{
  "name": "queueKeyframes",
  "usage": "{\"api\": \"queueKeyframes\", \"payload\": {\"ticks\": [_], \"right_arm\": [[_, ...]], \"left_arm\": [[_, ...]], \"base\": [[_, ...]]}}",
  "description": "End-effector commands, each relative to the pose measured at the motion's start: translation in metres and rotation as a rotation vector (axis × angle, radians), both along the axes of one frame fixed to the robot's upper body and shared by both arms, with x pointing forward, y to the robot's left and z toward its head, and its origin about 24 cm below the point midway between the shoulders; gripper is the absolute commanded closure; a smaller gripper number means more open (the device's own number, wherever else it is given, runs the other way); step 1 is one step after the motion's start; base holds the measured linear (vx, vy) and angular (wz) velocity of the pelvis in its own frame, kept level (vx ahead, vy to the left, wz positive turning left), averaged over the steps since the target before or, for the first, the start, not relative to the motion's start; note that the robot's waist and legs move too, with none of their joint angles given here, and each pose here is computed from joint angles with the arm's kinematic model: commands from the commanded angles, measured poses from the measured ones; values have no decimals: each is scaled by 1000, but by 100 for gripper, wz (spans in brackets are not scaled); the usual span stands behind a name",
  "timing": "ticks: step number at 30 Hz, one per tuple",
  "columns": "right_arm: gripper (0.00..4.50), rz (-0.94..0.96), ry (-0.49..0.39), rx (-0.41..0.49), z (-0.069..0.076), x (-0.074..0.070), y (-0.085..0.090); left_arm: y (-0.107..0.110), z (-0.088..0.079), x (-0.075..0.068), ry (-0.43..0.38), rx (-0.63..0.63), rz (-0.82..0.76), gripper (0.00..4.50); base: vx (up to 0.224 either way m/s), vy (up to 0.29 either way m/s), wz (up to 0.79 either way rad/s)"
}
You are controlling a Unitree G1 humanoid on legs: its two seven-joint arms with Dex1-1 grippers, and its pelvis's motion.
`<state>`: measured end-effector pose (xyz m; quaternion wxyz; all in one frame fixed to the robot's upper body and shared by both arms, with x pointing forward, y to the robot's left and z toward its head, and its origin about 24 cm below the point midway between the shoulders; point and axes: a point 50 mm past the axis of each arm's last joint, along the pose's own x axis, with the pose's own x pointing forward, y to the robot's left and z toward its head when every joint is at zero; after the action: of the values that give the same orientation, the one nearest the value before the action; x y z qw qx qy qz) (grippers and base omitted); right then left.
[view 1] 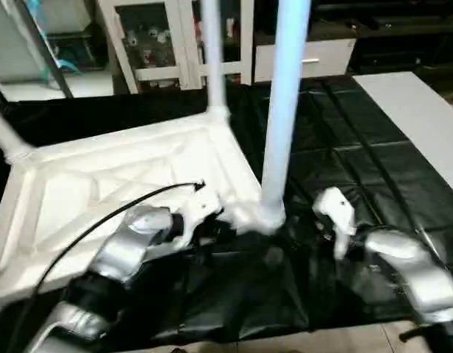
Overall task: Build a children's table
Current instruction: Rotate leg to tighten
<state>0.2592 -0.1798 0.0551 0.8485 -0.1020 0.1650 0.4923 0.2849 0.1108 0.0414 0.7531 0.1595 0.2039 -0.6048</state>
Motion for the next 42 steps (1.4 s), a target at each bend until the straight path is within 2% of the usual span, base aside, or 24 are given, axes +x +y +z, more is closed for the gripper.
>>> {"api": "queueKeyframes", "payload": {"ticks": [1, 6, 14, 15, 18, 19, 25, 28, 30, 39, 42], "right_arm": [[48, 54, 9, -16, 5, -3, 1], [48, 48, -19, -27, 12, 3, -5], [48, 123, 8, 26, 14, 2, 7], [73, 128, 11, 28, 14, 2, 8], [85, 150, 17, 25, 11, 5, 12], [104, 151, 17, 25, 10, 6, 13], [155, 180, 29, 23, 9, 7, 15], [166, 195, 36, 16, 8, 6, 16], [194, 199, 38, 10, 7, 6, 15], [209, 200, 54, 0, 1, 3, 15], [219, 142, 55, 19, -2, 6, 15]], "left_arm": [[-5, -12, -16, 103, 9, -112, 450], [-1, -8, -18, 127, 2, -140, 450], [-1, -6, -19, 137, 2, -153, 450], [-1, -6, -19, 137, 3, -153, 450], [0, -6, -19, 138, 10, -151, 450], [0, -5, -19, 138, 11, -150, 450], [0, -5, -19, 136, 13, -143, 450], [0, -6, -19, 135, 14, -136, 450], [0, -6, -19, 134, 17, -134, 450], [-1, -7, -18, 130, 20, -131, 450], [-2, -7, -15, 122, 16, -108, 450]], "base": [[0, 0, 0], [0, 0, 0], [0, 0, 0], [0, 0, 0], [0, 0, 0], [0, 0, 0], [0, 0, 0], [0, 0, 0], [0, 0, 0], [0, 0, 0], [0, 0, 0]]}}
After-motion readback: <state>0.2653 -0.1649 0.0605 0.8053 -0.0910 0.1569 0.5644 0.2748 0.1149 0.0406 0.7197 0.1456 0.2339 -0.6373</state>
